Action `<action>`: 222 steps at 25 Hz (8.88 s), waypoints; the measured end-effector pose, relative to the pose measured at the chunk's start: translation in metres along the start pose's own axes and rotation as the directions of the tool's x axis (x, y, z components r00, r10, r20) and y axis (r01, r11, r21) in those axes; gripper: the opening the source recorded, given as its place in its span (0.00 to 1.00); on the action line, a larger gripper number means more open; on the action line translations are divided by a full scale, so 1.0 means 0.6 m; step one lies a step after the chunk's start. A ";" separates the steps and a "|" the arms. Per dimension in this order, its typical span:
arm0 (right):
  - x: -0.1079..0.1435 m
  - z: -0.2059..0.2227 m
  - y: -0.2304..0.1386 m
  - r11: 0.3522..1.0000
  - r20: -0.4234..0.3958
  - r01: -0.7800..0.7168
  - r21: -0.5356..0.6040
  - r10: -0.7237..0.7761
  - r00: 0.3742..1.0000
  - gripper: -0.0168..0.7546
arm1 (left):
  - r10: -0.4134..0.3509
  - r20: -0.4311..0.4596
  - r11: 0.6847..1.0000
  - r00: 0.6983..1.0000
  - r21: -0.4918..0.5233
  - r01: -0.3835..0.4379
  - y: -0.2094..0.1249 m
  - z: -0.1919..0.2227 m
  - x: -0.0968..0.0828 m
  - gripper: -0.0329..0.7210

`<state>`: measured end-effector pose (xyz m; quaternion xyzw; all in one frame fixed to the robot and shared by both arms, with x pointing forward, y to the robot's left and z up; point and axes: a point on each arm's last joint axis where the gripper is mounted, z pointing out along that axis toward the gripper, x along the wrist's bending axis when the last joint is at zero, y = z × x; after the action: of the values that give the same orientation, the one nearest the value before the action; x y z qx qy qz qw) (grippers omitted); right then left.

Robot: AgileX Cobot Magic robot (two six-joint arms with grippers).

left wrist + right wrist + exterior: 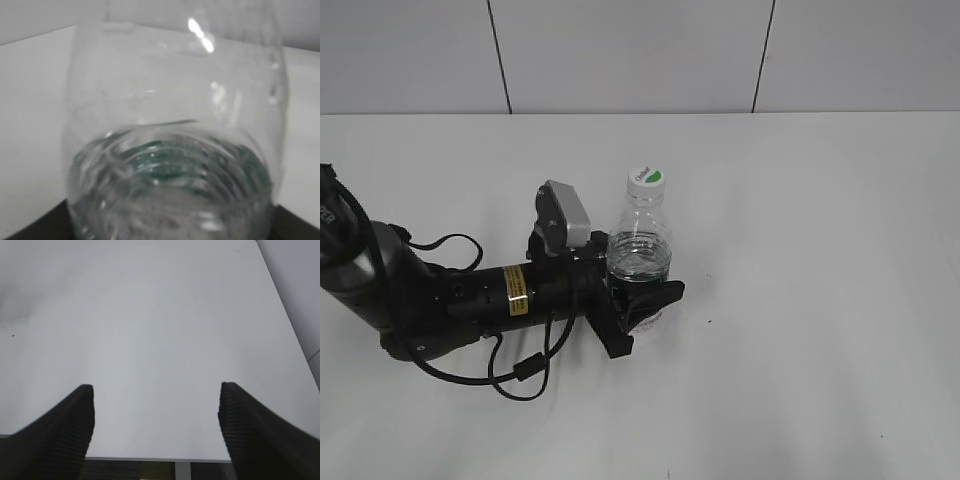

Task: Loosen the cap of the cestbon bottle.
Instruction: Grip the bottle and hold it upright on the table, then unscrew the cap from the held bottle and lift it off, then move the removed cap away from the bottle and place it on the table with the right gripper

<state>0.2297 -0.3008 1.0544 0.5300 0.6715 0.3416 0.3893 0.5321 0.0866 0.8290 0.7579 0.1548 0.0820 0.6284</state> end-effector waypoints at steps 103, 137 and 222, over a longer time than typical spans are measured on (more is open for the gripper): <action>0.356 0.489 0.358 0.713 -0.571 0.369 0.596 0.052 0.819 0.79 | 0.042 0.082 0.999 0.996 -0.015 -0.041 -0.008 -0.009 0.003 0.57; 0.401 0.512 0.317 0.655 -0.583 0.457 0.601 -0.031 0.812 0.78 | 0.041 0.080 0.999 0.996 -0.015 -0.040 -0.008 -0.009 0.003 0.57; 0.184 0.507 0.254 0.632 -0.527 0.417 0.654 -0.015 0.850 0.40 | 0.041 0.080 0.999 0.996 -0.015 -0.040 -0.008 -0.009 0.003 0.57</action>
<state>0.5518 -0.1479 1.0286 0.4539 0.8851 0.1024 -0.0008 0.5315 0.0933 0.8251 0.7594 0.1136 0.0654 0.6373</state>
